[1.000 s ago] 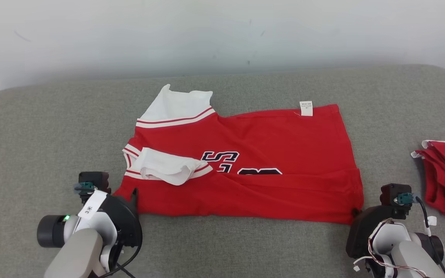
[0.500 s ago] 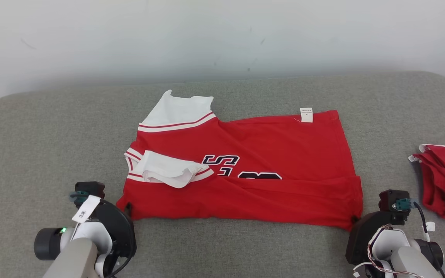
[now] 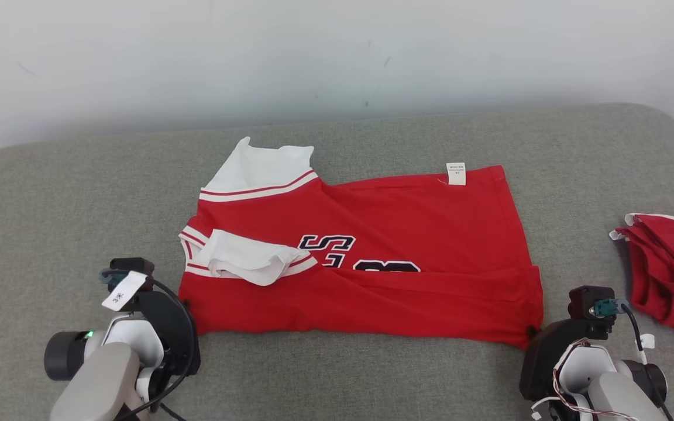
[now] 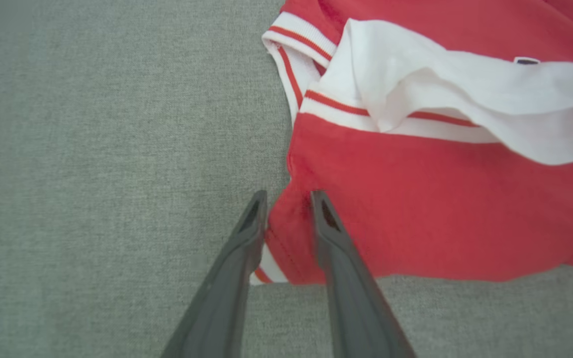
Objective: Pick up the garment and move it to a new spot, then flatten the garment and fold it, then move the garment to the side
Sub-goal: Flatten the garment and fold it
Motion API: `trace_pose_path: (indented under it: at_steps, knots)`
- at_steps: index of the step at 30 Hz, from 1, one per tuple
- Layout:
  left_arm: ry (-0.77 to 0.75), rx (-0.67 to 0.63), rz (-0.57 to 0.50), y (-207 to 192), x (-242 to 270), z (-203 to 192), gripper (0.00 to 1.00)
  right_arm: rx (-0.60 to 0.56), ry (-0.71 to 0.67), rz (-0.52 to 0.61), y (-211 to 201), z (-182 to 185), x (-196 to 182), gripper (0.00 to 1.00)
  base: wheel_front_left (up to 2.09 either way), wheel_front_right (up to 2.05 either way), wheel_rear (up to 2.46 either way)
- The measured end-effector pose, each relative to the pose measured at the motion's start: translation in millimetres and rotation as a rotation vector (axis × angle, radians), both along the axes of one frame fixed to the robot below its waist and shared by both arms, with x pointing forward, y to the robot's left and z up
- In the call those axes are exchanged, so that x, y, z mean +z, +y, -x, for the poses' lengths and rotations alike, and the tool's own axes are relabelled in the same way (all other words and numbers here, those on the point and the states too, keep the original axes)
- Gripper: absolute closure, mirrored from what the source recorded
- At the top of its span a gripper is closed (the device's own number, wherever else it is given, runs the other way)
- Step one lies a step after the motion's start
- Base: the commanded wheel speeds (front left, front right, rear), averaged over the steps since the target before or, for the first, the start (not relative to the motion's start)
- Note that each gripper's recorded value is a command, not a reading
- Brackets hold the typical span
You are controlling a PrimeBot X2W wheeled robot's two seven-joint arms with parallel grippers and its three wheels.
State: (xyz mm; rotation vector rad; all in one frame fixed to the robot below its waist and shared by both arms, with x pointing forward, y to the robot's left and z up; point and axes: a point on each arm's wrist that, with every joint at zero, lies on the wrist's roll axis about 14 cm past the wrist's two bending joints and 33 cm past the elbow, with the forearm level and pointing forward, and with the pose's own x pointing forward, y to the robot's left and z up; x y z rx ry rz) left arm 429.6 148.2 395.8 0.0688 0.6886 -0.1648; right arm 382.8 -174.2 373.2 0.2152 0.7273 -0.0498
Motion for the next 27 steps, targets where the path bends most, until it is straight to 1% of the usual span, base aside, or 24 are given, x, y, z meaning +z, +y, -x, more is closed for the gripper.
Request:
trace_pose_path:
  at_steps: [1,2,4,10,23,27]
  knots:
    - [0.006,-0.001,-0.001,0,-1,0,0.62,-0.001,0.0,0.0,0,0,0,1.0,0.0,0.0,0.0]
    - [0.012,-0.002,-0.002,0,-2,1,0.8,-0.001,0.002,-0.001,0,0,0,1.0,0.0,0.0,0.0]
    - [0.025,-0.003,-0.004,-1,-5,2,0.99,-0.002,0.003,-0.001,-1,0,-1,1.0,0.0,0.0,0.0]
    - [0.048,-0.012,-0.002,-3,-8,4,1.0,-0.003,0.007,-0.002,-1,0,-1,1.0,0.0,0.0,0.0]
    - [0.04,0.002,0.024,2,-2,5,1.0,-0.01,0.002,-0.006,-1,-2,1,1.0,0.0,0.0,0.0]
    - [0.022,0.002,0.057,-1,4,4,1.0,-0.049,-0.004,-0.064,-3,2,2,1.0,0.0,0.0,0.0]
